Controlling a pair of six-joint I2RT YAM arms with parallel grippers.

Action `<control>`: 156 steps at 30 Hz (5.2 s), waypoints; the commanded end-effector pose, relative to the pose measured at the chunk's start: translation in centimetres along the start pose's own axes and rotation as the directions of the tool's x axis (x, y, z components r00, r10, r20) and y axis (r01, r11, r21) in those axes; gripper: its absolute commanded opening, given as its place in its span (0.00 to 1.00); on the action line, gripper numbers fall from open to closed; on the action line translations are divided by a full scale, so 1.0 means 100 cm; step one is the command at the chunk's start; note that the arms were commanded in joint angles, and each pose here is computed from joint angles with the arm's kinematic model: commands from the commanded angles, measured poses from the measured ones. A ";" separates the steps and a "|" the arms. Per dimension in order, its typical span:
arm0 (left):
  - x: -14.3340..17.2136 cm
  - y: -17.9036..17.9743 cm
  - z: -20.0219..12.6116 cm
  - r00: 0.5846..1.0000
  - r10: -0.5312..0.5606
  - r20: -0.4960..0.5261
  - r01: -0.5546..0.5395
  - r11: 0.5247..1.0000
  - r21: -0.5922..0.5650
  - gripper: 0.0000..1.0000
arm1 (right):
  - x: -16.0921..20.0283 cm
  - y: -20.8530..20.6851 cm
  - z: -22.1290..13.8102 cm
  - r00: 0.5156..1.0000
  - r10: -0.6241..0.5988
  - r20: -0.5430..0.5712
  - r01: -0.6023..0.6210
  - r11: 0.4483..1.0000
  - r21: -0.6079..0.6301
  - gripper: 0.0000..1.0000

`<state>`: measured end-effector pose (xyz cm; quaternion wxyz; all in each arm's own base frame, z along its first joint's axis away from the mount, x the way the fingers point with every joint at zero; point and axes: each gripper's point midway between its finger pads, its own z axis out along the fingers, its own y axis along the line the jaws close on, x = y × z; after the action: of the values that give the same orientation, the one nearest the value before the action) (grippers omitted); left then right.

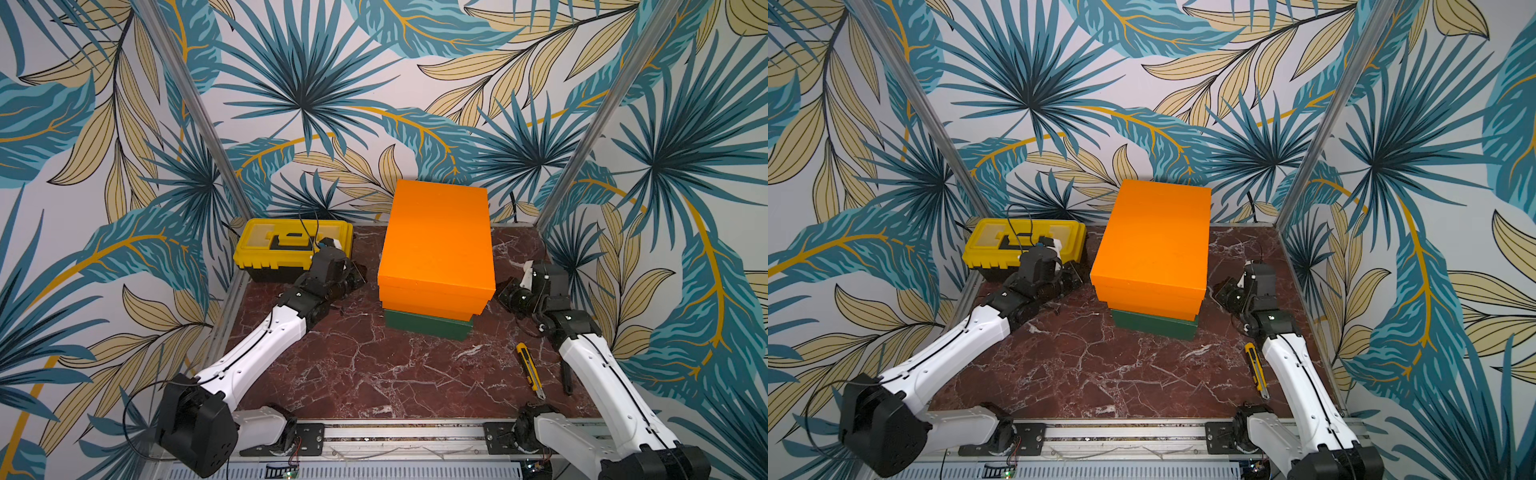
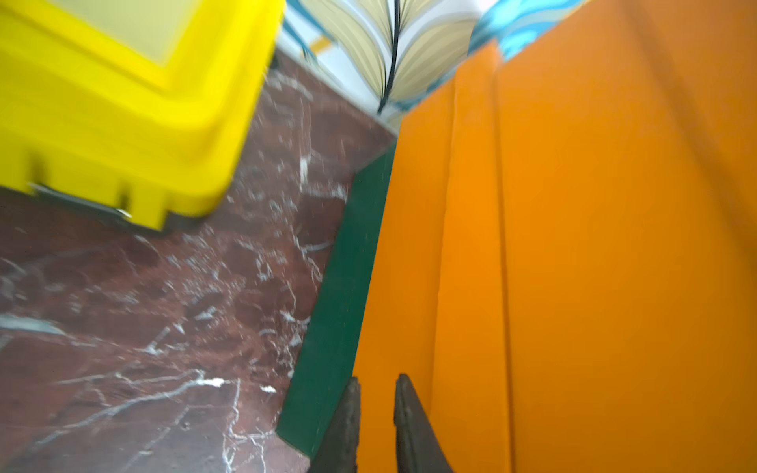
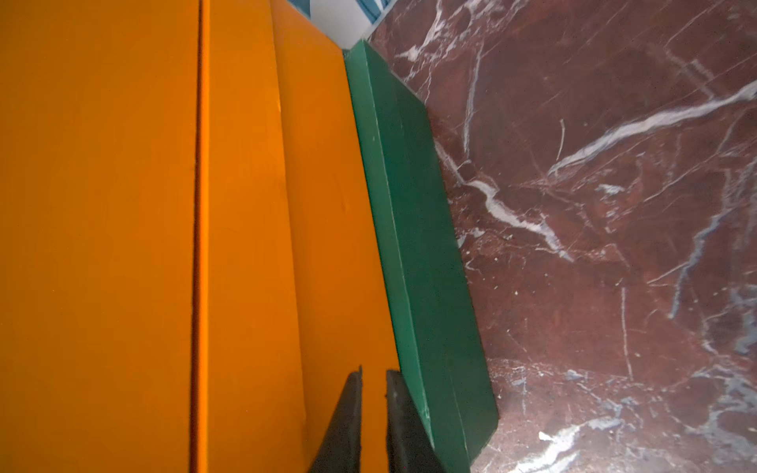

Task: Stack the shoeboxes
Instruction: Adjust the shoeboxes in the shoebox, then adjust the shoebox, then adjust the shoeboxes in the shoebox.

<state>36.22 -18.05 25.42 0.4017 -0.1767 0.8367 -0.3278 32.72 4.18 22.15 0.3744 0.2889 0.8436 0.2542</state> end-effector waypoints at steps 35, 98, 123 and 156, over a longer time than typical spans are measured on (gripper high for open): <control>-0.024 -0.078 0.045 0.995 0.081 -0.057 -0.075 0.992 0.104 0.20 | -0.089 0.114 0.027 0.998 -0.047 0.030 0.053 0.966 -0.253 0.16; -0.048 -0.021 0.070 0.994 0.100 -0.040 -0.101 0.995 -0.015 0.21 | -0.036 0.030 0.029 1.000 -0.015 0.016 0.016 0.997 -0.074 0.17; -0.040 -0.011 0.187 0.962 -0.040 -0.269 0.063 0.995 0.078 0.20 | -0.065 -0.013 0.134 0.989 0.099 -0.105 -0.095 0.994 0.049 0.16; 0.004 -0.036 0.222 0.939 -0.020 -0.343 0.061 0.992 0.109 0.20 | -0.047 -0.026 0.172 0.969 0.149 -0.197 -0.143 0.989 0.040 0.16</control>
<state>53.54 -28.65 17.25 0.2551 -0.1209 0.8714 -0.4012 47.63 2.83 12.82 0.2670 0.3256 0.8584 0.2929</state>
